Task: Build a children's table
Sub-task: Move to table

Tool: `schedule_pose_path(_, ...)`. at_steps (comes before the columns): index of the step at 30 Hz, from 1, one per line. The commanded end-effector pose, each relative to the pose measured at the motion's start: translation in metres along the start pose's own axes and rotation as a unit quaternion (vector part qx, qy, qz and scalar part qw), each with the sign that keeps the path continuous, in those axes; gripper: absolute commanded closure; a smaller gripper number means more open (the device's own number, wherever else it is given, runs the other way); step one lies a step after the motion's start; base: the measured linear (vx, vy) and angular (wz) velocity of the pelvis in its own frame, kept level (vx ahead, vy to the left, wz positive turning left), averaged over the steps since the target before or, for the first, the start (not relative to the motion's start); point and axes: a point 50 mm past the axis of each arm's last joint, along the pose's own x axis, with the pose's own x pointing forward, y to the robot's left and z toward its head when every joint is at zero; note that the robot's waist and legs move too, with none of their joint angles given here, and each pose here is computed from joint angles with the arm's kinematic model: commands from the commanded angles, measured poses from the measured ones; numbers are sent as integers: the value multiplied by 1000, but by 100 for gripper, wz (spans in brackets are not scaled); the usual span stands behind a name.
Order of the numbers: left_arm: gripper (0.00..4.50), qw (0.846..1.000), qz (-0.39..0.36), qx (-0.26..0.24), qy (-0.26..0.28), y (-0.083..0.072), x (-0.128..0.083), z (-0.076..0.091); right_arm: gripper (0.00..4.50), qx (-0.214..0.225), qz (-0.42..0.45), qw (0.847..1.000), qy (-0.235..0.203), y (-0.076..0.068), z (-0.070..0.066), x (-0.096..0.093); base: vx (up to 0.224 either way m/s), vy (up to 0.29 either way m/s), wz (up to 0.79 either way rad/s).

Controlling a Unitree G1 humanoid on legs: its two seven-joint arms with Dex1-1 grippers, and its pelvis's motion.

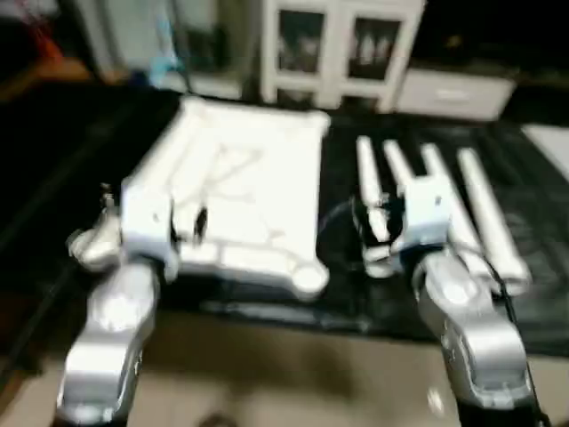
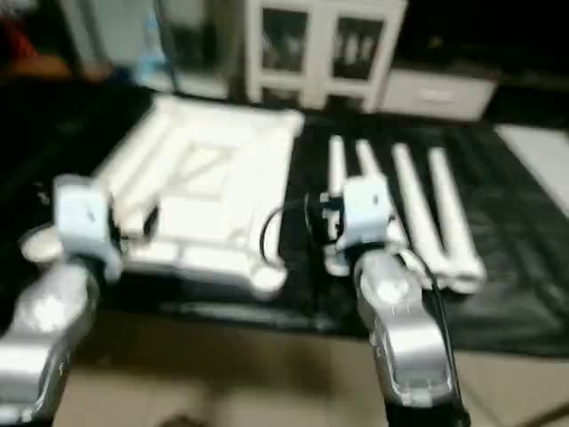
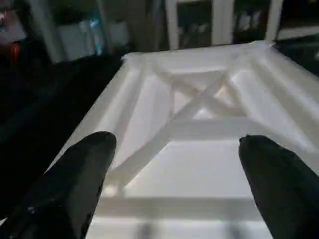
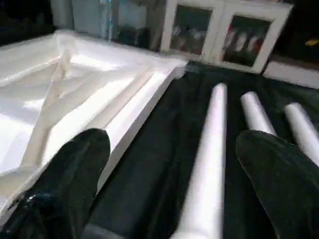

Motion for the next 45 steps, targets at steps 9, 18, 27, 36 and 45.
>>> schedule_pose_path(9,6,1000,3,2,-8,-2,-1,3,0,2,9,1000,12,-1,-2,2,-6,1,1)
schedule_pose_path(18,6,1000,-11,17,-4,0,0,5,0,-13,9,999,48,3,-8,21,0,0,0)
schedule_pose_path(27,6,997,-57,55,1,8,4,10,0,-96,-15,991,97,2,-15,79,0,0,0)
schedule_pose_path(36,6,990,-93,95,37,20,-5,2,0,-145,-25,984,97,4,-1,111,0,0,0)
schedule_pose_path(45,6,990,-117,76,32,18,-19,5,0,28,56,991,115,27,-6,120,0,0,0)
